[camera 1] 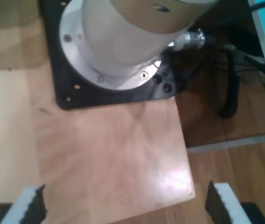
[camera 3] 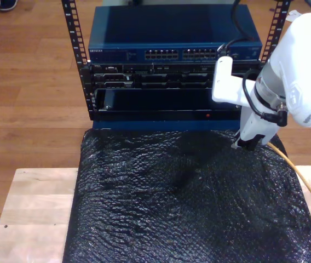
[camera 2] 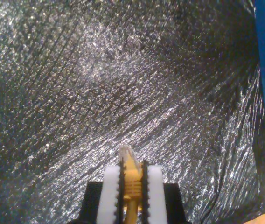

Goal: Grab the cable and plug it in

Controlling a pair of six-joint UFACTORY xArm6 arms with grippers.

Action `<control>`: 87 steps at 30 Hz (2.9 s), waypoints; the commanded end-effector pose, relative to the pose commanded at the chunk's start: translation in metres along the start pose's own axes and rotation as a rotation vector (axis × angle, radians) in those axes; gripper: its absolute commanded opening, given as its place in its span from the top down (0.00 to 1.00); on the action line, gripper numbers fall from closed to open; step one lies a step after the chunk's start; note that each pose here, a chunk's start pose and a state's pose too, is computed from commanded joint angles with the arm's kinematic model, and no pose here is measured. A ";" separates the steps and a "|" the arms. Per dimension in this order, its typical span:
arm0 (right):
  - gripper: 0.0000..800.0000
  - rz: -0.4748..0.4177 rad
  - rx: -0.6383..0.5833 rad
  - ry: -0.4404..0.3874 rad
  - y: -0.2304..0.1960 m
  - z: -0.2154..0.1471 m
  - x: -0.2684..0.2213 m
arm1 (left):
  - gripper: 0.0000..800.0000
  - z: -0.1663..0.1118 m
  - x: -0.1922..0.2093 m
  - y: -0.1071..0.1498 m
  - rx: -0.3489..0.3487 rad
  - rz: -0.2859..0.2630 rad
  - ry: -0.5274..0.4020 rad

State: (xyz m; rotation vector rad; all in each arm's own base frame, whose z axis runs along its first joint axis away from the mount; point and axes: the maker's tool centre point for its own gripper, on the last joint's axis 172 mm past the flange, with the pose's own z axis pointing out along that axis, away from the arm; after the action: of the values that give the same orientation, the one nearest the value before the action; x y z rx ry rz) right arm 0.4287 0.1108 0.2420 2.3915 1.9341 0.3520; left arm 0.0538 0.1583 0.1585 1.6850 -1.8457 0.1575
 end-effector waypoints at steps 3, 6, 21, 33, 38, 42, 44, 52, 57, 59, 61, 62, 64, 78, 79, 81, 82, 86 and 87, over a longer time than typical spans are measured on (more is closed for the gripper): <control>1.00 0.000 0.004 -0.002 0.000 0.002 0.000 | 0.00 0.012 0.006 0.008 -0.002 0.016 0.004; 1.00 0.002 0.010 -0.003 -0.002 0.004 -0.001 | 0.00 0.027 0.012 0.020 -0.039 0.038 -0.006; 1.00 -0.012 0.024 -0.008 -0.010 0.010 0.001 | 0.00 0.084 0.007 0.030 -0.017 0.079 -0.010; 1.00 -0.017 0.032 -0.010 -0.015 0.014 0.002 | 0.00 0.099 -0.008 0.026 0.029 0.113 -0.054; 1.00 -0.026 0.023 -0.006 -0.014 0.014 0.005 | 0.00 0.115 -0.017 0.021 0.064 0.115 -0.082; 1.00 -0.027 0.022 -0.007 -0.014 0.014 0.005 | 0.00 0.130 -0.021 0.014 0.072 0.122 -0.101; 1.00 -0.028 0.015 -0.004 -0.012 0.013 0.006 | 0.00 0.134 -0.027 0.010 0.082 0.122 -0.126; 1.00 -0.043 -0.010 -0.016 -0.006 0.013 0.004 | 0.00 0.134 -0.030 0.008 0.089 0.117 -0.140; 1.00 -0.055 -0.028 -0.021 -0.006 0.020 0.000 | 0.00 0.136 -0.028 0.008 0.086 0.124 -0.127; 1.00 -0.057 -0.035 -0.018 -0.007 0.025 0.000 | 0.00 0.137 -0.028 0.008 0.085 0.124 -0.122; 1.00 -0.056 -0.042 -0.016 -0.006 0.028 -0.001 | 0.00 0.137 -0.028 0.008 0.085 0.124 -0.122; 1.00 -0.056 -0.043 -0.015 -0.006 0.028 -0.001 | 0.00 0.137 -0.028 0.008 0.085 0.124 -0.122; 1.00 -0.058 -0.046 -0.015 -0.006 0.028 -0.001 | 0.00 0.137 -0.028 0.008 0.085 0.124 -0.122; 1.00 -0.150 -0.277 0.035 0.018 0.048 0.009 | 0.00 0.137 -0.028 0.008 0.085 0.124 -0.122; 1.00 -0.161 -0.299 0.043 0.019 0.049 0.011 | 0.00 0.137 -0.028 0.008 0.085 0.124 -0.122; 1.00 -0.173 -0.349 0.067 0.022 0.047 0.014 | 0.00 0.137 -0.028 0.008 0.085 0.124 -0.122; 1.00 -0.177 -0.371 0.077 0.022 0.045 0.016 | 0.00 0.137 -0.028 0.008 0.085 0.124 -0.122; 1.00 -0.207 -0.442 0.102 0.029 0.033 0.023 | 0.00 0.137 -0.028 0.008 0.085 0.124 -0.122; 1.00 -0.216 -0.453 0.104 0.031 0.030 0.025 | 0.00 0.136 -0.028 0.008 0.085 0.124 -0.124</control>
State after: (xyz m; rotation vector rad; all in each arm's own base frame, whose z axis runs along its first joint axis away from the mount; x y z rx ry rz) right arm 0.4689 0.1314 0.2220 1.8963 1.8772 0.8129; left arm -0.0034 0.1182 0.0385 1.6702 -2.0635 0.1891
